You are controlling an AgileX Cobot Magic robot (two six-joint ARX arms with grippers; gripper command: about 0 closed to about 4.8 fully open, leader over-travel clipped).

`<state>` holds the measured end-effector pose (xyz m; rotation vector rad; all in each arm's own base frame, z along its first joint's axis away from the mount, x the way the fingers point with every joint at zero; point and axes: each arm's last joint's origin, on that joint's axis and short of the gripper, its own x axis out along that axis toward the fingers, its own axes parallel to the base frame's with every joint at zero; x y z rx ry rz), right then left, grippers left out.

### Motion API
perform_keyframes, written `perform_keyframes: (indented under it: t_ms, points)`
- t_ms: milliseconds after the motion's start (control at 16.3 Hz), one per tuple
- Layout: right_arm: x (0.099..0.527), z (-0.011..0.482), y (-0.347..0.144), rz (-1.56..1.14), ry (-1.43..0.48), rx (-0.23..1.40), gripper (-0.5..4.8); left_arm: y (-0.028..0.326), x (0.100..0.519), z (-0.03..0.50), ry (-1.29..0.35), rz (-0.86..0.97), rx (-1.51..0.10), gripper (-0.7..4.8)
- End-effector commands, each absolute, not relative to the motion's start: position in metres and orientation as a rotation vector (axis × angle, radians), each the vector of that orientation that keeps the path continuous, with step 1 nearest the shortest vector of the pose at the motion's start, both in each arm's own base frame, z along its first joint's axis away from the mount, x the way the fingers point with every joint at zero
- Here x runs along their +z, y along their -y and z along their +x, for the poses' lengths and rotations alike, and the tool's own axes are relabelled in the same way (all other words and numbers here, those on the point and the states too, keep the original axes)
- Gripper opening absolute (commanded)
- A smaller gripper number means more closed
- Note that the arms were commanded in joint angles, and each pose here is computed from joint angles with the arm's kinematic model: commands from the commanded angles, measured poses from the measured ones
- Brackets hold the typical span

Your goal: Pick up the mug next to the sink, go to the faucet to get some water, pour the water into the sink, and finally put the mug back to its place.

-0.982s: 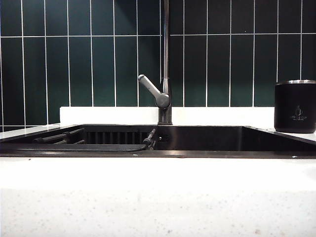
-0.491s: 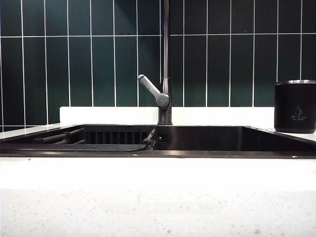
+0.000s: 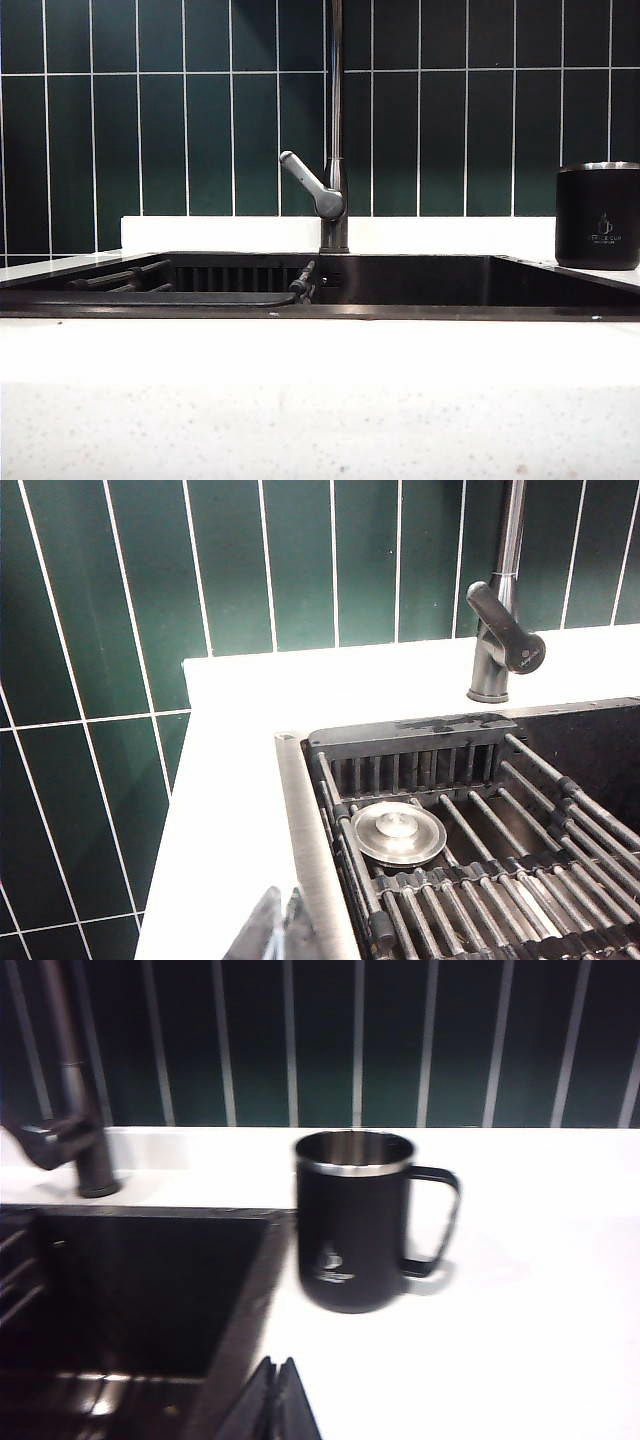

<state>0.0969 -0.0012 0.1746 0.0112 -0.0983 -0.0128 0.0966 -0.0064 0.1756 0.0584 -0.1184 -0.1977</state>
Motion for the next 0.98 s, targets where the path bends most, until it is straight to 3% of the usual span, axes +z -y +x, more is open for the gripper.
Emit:
perform_keyframes:
  t_ms: [61,982]
  points:
    - [0.1745,0.0966,0.007,0.014,0.113,-0.071,-0.08,0.0067,0.1778,0.0962,0.133,0.057,-0.204,-0.05]
    - [0.1738,0.0967,0.0074,0.014,0.106,-0.076,-0.08,0.0067,0.1778,0.0962,0.133,0.057,-0.204,-0.05]
